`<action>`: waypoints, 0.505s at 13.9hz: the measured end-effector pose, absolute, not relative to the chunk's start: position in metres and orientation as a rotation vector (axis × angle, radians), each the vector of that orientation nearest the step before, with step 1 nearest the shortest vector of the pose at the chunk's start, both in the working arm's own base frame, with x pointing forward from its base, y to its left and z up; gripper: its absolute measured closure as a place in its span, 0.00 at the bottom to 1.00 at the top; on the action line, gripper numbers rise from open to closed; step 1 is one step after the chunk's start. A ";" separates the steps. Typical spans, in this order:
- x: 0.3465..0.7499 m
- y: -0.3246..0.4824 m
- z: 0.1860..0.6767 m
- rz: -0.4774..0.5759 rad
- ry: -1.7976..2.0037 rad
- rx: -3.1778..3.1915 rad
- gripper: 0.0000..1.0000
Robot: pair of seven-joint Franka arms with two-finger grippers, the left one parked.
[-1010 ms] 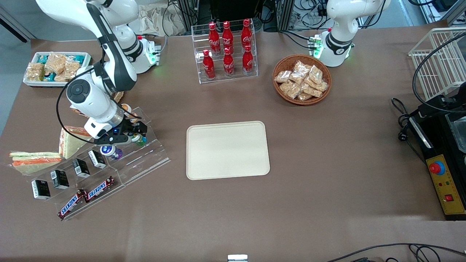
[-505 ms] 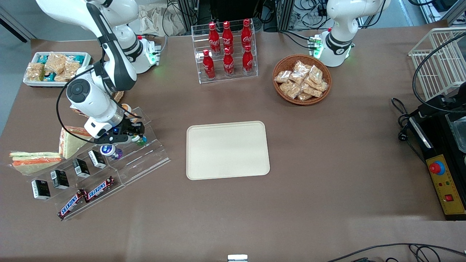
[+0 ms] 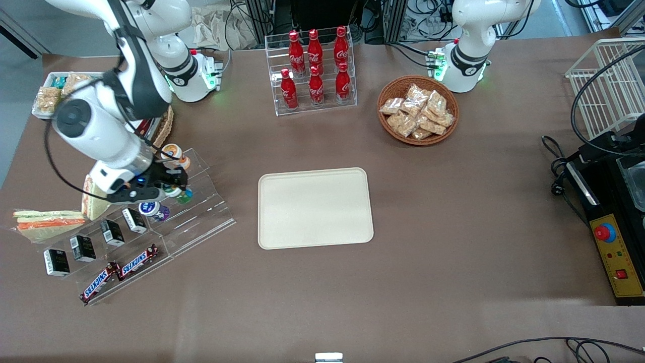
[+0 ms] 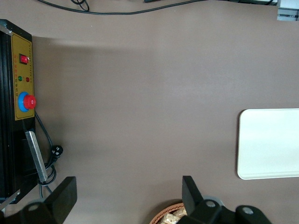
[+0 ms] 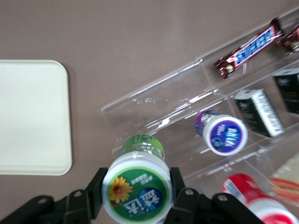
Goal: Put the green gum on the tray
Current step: 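Lift the green gum bottle up out of the acrylic rack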
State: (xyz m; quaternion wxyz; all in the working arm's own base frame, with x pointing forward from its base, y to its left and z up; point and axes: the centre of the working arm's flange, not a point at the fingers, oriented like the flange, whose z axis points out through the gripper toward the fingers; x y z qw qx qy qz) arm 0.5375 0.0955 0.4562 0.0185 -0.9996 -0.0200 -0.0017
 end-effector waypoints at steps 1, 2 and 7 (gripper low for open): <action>0.542 0.095 0.485 0.001 -0.063 -3.103 0.41; 0.545 0.095 0.512 0.003 -0.065 -3.103 0.41; 0.550 0.107 0.583 -0.043 0.035 -3.095 0.41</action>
